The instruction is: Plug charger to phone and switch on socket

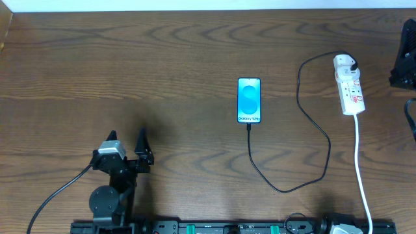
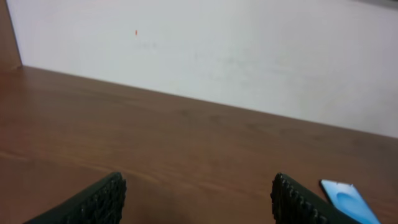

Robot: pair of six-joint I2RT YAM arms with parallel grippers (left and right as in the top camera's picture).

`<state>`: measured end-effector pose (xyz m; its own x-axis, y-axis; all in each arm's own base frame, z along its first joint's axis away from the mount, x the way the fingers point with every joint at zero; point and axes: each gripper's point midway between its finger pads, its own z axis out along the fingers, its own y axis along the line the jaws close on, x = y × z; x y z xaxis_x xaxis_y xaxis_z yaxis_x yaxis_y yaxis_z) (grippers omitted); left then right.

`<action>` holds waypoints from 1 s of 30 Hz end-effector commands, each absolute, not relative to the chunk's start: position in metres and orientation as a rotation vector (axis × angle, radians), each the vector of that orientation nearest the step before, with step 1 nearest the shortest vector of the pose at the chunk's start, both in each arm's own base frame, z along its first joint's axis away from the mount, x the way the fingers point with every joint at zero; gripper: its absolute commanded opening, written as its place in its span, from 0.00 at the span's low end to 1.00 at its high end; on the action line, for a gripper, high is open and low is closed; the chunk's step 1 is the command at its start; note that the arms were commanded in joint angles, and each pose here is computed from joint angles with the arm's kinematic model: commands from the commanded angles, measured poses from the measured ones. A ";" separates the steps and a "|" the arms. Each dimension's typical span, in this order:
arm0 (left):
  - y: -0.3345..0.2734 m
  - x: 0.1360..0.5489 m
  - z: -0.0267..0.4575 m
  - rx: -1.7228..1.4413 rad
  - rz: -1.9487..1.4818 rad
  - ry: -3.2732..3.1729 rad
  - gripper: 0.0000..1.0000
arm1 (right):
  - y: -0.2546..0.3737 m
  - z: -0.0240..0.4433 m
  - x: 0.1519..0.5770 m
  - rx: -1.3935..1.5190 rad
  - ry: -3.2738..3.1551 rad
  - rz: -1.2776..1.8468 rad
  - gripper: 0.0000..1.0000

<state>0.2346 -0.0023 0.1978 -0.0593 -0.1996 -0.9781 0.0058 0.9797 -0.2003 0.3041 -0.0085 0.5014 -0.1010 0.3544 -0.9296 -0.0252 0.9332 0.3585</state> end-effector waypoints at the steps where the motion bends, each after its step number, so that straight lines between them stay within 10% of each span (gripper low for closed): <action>1: -0.005 0.238 0.185 -0.135 -0.175 1.633 0.75 | -0.009 0.504 0.301 0.246 1.637 0.304 0.16; 30: -0.005 0.244 0.136 -0.027 -0.076 1.731 0.75 | -0.009 0.503 0.301 0.247 1.640 0.305 0.16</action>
<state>0.2452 -0.0025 0.1536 -0.0982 -0.0926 -0.9908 0.0107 0.9955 -0.0941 0.3039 -0.0101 0.5008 -0.1002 0.3546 -0.9296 -0.0154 0.9337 0.3578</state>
